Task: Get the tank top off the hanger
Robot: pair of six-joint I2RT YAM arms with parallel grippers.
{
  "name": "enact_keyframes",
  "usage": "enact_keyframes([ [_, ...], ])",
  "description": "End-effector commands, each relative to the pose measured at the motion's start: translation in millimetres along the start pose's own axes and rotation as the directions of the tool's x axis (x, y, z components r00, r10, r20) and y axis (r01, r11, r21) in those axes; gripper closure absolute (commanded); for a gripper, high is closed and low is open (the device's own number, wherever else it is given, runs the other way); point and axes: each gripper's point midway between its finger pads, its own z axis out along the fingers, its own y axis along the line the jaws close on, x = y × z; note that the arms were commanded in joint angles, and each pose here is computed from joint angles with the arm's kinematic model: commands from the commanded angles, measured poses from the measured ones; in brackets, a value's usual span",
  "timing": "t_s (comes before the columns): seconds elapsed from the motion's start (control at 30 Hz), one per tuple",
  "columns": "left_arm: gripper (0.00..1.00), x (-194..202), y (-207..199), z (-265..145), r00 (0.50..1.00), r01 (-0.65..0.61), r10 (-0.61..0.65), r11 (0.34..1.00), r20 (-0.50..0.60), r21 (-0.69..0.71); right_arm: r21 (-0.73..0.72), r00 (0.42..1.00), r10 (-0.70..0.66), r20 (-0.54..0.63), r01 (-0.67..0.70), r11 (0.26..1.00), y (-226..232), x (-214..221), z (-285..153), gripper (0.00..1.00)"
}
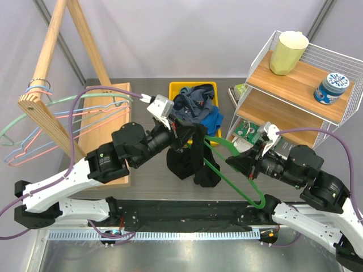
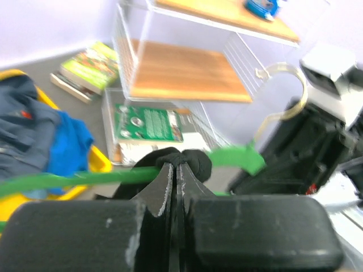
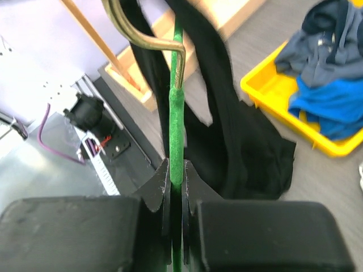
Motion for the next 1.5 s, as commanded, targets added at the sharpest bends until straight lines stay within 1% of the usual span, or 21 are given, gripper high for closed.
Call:
enact_keyframes([
  [0.0, 1.00, -37, 30, -6, 0.988, -0.129, 0.142, 0.973, 0.059, -0.190, 0.000, 0.999, 0.032, -0.041, -0.032, 0.999, 1, 15, -19, 0.99],
  [0.07, 1.00, -40, 51, -6, 0.979, -0.181, 0.202, 0.933, 0.035, -0.310, 0.012, 0.997, 0.038, -0.065, -0.037, 0.999, -1, 24, -28, 0.99],
  [0.17, 1.00, -32, 74, -1, 0.962, -0.267, 0.267, 0.877, -0.057, -0.400, 0.041, 0.997, 0.043, -0.064, -0.041, 0.998, -4, 26, -46, 0.99],
  [0.3, 1.00, -18, 84, 12, 0.956, -0.294, 0.271, 0.861, -0.113, -0.415, 0.100, 0.999, 0.037, -0.006, -0.036, 0.994, -8, 10, -73, 0.99],
  [0.43, 1.00, -2, 108, 18, 0.944, -0.329, 0.269, 0.808, -0.192, -0.489, 0.299, 0.999, 0.027, 0.041, -0.038, 0.953, -38, -7, -103, 0.99],
  [0.47, 1.00, 1, 110, 18, 0.942, -0.334, 0.267, 0.804, -0.203, -0.492, 0.314, 0.997, 0.022, 0.071, -0.043, 0.949, -38, -17, -114, 0.99],
  [0.53, 1.00, 13, 108, 22, 0.938, -0.341, 0.261, 0.819, -0.230, -0.462, 0.336, 0.996, 0.014, 0.091, -0.044, 0.941, -40, -22, -123, 0.99],
  [0.57, 1.00, 20, 101, 25, 0.939, -0.331, 0.250, 0.844, -0.237, -0.421, 0.327, 0.994, 0.003, 0.111, -0.040, 0.944, -38, -28, -128, 0.99],
  [0.73, 1.00, 56, 88, 29, 0.946, -0.261, 0.176, 0.911, -0.272, -0.318, 0.305, 0.990, -0.011, 0.139, -0.033, 0.952, -34, -35, -124, 0.99],
  [0.8, 0.92, 73, 84, 25, 0.931, -0.258, 0.164, 0.927, -0.326, -0.272, 0.288, 0.994, -0.020, 0.104, -0.011, 0.958, -32, -29, -115, 0.99],
  [0.83, 0.70, 78, 81, 24, 0.925, -0.255, 0.160, 0.934, -0.346, -0.252, 0.285, 0.996, -0.026, 0.086, 0.000, 0.959, -33, -26, -112, 0.99],
  [0.93, 0.37, 78, 64, 14, 0.911, -0.232, 0.156, 0.959, -0.381, -0.162, 0.283, 0.999, -0.041, 0.028, 0.031, 0.959, -34, -17, -104, 0.99],
  [1.07, 0.30, 51, 36, -10, 0.934, -0.191, 0.179, 0.981, -0.309, -0.009, 0.237, 0.998, -0.054, -0.035, 0.061, 0.970, -28, -8, -97, 0.99],
  [1.1, 0.29, 34, 27, -21, 0.951, -0.179, 0.181, 0.983, -0.250, 0.030, 0.196, 0.996, -0.057, -0.063, 0.068, 0.978, -21, -4, -94, 0.99],
  [1.17, 0.25, 21, 7, -33, 0.960, -0.179, 0.205, 0.973, -0.191, 0.147, 0.130, 0.993, -0.061, -0.106, 0.074, 0.989, -11, 5, -89, 0.99],
  [1.2, 0.21, 6, -1, -43, 0.969, -0.183, 0.209, 0.966, -0.131, 0.184, 0.092, 0.990, -0.067, -0.128, 0.079, 0.993, -6, 9, -86, 0.99],
  [1.27, 0.18, -3, -17, -54, 0.970, -0.185, 0.220, 0.944, -0.104, 0.272, 0.023, 0.981, -0.074, -0.181, 0.080, 0.997, 3, 20, -78, 0.99],
  [1.33, 0.15, -14, -10, -59, 0.972, -0.187, 0.213, 0.958, -0.101, 0.219, 0.029, 0.973, -0.065, -0.220, 0.073, 0.997, 1, 26, -71, 0.99],
  [1.37, 0.16, -20, 7, -56, 0.973, -0.198, 0.210, 0.973, -0.098, 0.116, 0.032, 0.970, -0.061, -0.233, 0.070, 0.997, 1, 28, -69, 0.99],
  [1.4, 0.16, -18, 16, -58, 0.971, -0.197, 0.204, 0.978, -0.123, 0.066, 0.029, 0.968, -0.061, -0.242, 0.070, 0.997, 1, 29, -68, 0.99],
  [1.47, 0.15, -21, 18, -58, 0.973, -0.204, 0.210, 0.977, -0.101, 0.061, -0.031, 0.967, -0.054, -0.248, 0.048, 0.998, 11, 32, -63, 0.99],
])
